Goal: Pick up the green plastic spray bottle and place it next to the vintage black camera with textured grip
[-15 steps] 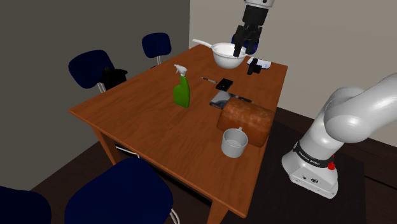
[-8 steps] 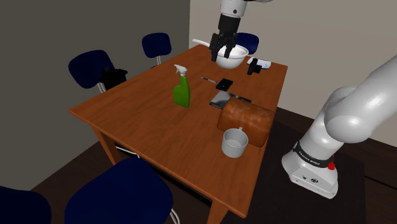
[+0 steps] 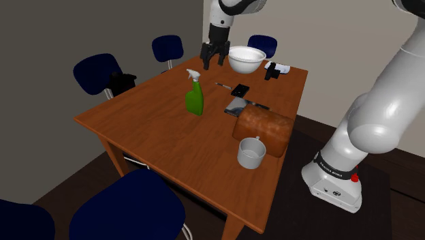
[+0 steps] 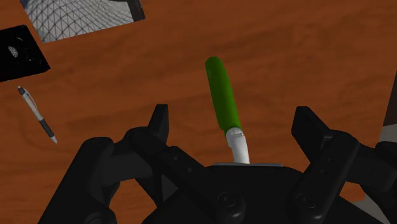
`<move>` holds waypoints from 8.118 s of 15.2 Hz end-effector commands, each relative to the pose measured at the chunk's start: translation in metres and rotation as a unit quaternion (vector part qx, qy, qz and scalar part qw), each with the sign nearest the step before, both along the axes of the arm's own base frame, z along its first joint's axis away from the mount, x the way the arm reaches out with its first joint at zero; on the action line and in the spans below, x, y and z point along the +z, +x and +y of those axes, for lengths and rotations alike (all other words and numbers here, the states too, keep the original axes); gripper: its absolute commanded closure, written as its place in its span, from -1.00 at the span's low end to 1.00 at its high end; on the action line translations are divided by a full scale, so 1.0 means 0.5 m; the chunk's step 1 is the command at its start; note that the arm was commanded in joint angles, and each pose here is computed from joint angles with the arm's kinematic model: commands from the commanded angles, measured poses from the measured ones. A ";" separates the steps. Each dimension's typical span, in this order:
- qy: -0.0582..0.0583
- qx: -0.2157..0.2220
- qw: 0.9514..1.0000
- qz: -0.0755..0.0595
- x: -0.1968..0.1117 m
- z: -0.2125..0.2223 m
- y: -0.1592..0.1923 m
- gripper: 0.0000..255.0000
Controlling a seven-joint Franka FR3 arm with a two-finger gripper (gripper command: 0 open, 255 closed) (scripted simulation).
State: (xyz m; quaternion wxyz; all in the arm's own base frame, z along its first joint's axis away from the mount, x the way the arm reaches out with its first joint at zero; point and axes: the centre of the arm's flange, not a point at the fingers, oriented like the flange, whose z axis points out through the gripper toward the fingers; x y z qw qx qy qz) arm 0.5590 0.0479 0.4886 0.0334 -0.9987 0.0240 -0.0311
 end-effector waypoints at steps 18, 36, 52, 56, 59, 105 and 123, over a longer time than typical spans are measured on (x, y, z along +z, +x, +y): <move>-0.007 0.007 1.000 -0.005 -0.137 0.050 0.135 -1.00; -0.007 0.007 1.000 -0.005 -0.073 0.050 0.135 1.00; -0.007 0.007 1.000 -0.005 0.096 0.050 0.135 1.00; -0.007 0.007 1.000 -0.005 0.138 0.050 0.135 1.00; -0.007 0.007 1.000 -0.005 0.170 0.050 0.135 1.00; -0.007 0.007 1.000 -0.005 0.205 -0.973 -0.294 1.00; -0.007 0.007 1.000 -0.005 0.121 -1.217 -0.396 1.00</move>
